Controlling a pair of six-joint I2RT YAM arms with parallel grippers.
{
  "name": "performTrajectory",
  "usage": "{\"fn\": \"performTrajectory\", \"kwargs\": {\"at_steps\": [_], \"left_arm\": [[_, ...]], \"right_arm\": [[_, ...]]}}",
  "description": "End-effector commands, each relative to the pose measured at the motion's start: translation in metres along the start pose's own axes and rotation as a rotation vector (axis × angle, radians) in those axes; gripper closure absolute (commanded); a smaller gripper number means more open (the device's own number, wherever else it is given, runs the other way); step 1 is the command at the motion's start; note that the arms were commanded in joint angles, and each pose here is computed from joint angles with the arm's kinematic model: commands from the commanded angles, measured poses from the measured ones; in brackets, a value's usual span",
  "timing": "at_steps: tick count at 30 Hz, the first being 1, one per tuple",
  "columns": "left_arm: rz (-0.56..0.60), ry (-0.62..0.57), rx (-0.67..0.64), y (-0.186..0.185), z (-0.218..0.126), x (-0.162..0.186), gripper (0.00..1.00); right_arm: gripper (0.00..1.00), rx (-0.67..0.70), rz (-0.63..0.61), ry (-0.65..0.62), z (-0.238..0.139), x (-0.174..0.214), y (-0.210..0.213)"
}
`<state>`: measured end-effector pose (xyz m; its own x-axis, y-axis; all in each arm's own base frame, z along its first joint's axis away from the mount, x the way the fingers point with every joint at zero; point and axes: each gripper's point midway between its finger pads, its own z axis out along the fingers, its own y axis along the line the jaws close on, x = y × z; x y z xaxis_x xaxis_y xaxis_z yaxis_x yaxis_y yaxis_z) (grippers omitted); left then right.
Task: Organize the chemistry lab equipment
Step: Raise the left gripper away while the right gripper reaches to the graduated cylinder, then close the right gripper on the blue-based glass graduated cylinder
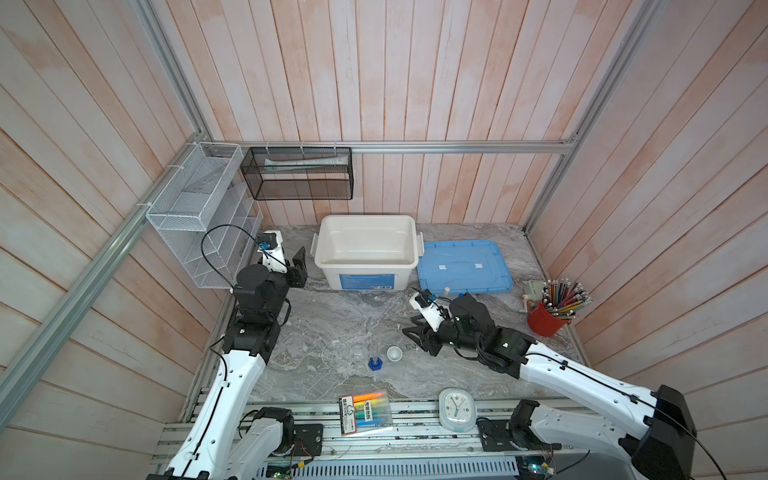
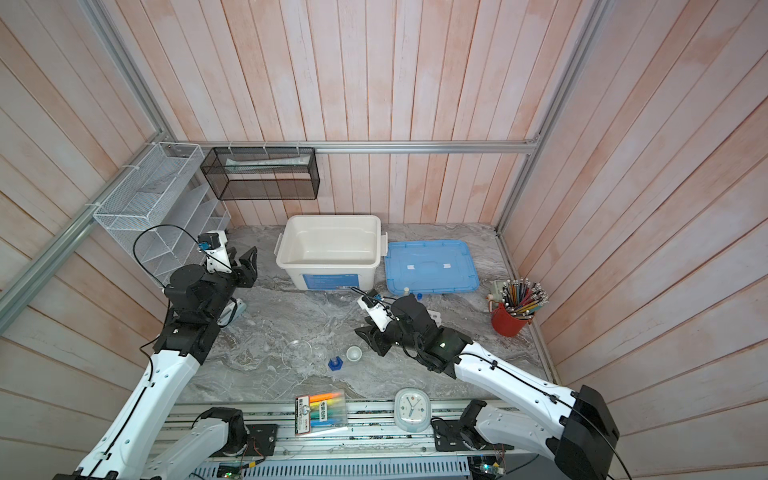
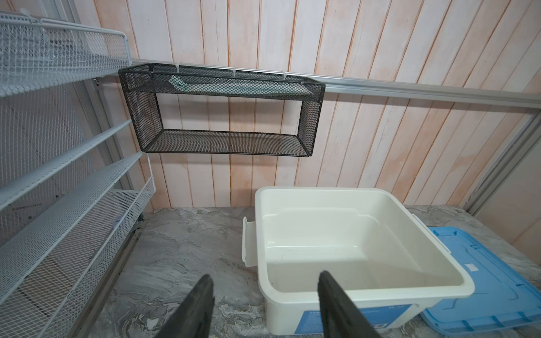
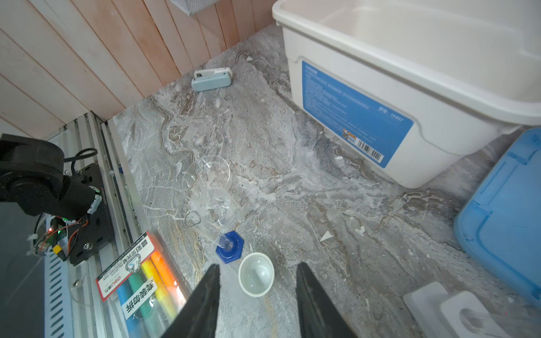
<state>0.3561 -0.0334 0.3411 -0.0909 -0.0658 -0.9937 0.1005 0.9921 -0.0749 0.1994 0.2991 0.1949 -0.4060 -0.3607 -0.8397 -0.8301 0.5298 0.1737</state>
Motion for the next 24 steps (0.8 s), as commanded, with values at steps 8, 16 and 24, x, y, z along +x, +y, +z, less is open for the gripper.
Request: {"fn": "performTrajectory", "kwargs": {"at_steps": [8,16,24], "left_arm": [[-0.051,0.016,0.057,0.002,0.009,0.026,0.41],[-0.08,0.034,0.088,-0.002,0.011,0.033,0.41],[-0.116,0.029,0.126,-0.008,0.007,0.03,0.41]], "right_arm": [[0.56,-0.128,0.002,0.106,0.04,0.035,0.03],[0.56,-0.205,0.008,0.104,0.058,0.041,0.05],[0.57,-0.238,-0.008,0.111,0.079,0.042,0.054]]}}
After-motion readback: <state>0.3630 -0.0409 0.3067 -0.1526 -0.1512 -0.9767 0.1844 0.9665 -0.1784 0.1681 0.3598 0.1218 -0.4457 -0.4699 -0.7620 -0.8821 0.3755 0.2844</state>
